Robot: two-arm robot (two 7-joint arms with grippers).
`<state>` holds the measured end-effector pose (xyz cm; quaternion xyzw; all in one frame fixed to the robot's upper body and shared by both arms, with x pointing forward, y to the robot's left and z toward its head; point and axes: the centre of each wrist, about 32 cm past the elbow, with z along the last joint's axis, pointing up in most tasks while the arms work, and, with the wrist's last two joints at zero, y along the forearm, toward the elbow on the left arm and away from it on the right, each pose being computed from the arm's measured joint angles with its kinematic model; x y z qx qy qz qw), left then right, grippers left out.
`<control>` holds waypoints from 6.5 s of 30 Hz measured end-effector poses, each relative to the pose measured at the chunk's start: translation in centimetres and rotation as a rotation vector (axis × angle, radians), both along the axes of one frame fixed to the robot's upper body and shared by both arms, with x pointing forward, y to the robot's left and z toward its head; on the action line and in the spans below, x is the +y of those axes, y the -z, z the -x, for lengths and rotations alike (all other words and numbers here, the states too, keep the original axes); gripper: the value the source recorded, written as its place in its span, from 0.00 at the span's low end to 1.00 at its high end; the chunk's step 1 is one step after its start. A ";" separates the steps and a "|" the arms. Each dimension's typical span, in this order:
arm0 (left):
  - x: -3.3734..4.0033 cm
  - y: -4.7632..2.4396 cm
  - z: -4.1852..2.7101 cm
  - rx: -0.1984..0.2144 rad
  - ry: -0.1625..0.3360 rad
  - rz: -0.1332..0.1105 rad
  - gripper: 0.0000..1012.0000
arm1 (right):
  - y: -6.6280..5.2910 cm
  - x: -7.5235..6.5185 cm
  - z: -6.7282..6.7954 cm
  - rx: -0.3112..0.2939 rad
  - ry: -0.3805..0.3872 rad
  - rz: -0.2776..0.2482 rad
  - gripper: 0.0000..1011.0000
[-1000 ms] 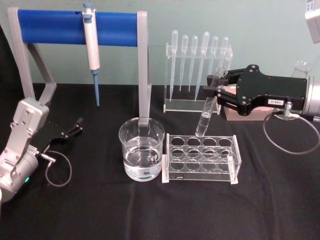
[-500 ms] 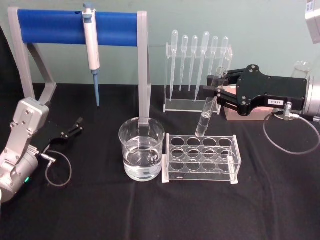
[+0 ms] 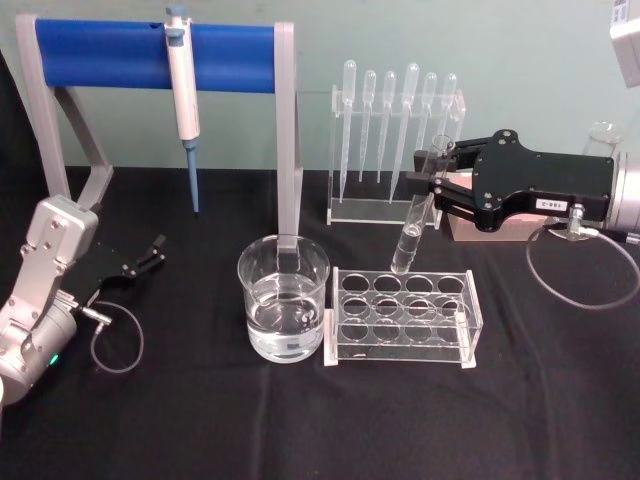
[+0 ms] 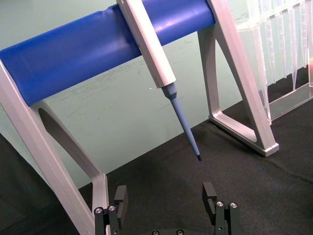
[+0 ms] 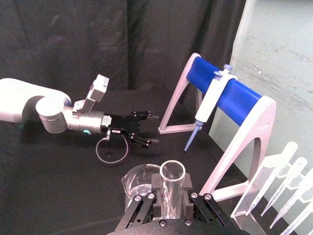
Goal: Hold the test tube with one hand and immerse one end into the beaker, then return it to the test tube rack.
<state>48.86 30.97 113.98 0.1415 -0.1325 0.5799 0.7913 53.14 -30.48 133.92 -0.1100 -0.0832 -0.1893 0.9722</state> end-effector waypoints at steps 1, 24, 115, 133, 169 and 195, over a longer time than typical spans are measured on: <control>0.00 0.00 0.00 0.000 0.000 0.000 0.99 | 0.0 0.0 0.0 0.000 0.000 0.000 0.24; 0.00 0.00 0.00 0.000 0.000 0.000 0.99 | 0.0 0.0 0.0 0.000 0.000 0.000 0.24; 0.00 0.00 0.00 0.000 0.000 0.000 0.99 | 5.5 9.9 -5.9 0.079 -0.178 0.022 0.24; 0.00 0.00 0.00 0.000 0.000 0.000 0.99 | 8.2 10.5 -5.7 0.048 -0.164 0.043 0.24; 0.00 0.00 0.00 0.000 0.000 0.000 0.99 | 11.1 10.6 -5.4 0.064 -0.131 0.022 0.24; 0.00 0.00 0.00 0.000 0.000 0.000 0.99 | 11.0 10.7 -5.4 0.062 -0.133 0.026 0.24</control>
